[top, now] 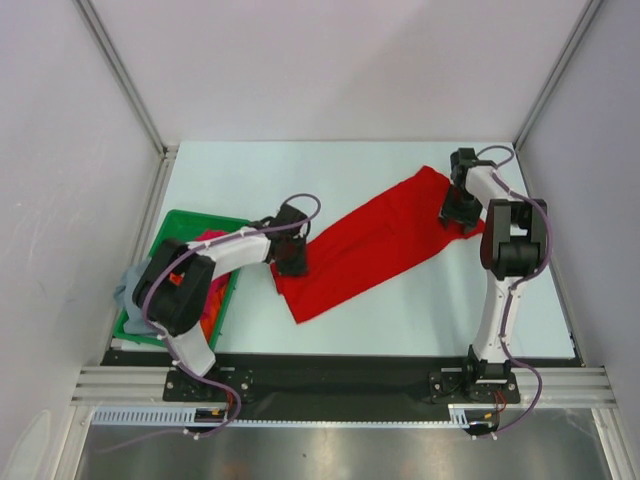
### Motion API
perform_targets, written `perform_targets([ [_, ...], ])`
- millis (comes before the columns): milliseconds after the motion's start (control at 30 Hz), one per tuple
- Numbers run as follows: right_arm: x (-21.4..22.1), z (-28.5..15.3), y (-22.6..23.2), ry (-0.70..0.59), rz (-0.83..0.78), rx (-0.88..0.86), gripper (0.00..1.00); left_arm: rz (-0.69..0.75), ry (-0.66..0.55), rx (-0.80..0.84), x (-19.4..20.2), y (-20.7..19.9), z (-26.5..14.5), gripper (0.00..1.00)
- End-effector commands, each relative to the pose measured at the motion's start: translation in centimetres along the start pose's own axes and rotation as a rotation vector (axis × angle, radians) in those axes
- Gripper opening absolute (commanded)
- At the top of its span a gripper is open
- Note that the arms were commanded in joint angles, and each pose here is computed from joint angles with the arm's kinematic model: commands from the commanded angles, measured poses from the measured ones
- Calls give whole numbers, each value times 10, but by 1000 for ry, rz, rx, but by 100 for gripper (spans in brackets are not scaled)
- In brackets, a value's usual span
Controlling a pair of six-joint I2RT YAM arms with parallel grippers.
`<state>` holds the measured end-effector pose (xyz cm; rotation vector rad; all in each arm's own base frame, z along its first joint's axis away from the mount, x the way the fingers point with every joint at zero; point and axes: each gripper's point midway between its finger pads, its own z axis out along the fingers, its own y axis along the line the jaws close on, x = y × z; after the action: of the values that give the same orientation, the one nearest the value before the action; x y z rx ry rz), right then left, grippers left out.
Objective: Fold and stack the t-shirts
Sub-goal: Fold the tshirt
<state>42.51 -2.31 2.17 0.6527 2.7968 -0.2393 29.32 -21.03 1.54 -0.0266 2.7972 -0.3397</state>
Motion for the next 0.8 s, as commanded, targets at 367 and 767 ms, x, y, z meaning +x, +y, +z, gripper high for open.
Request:
perform_targets([
  [367, -106, -62, 89, -269, -129, -143, 60, 35, 133, 33, 92, -23, -71, 38],
  [767, 36, -163, 88, -126, -213, -322, 68, 308, -346, 358, -106, -149, -124, 53],
])
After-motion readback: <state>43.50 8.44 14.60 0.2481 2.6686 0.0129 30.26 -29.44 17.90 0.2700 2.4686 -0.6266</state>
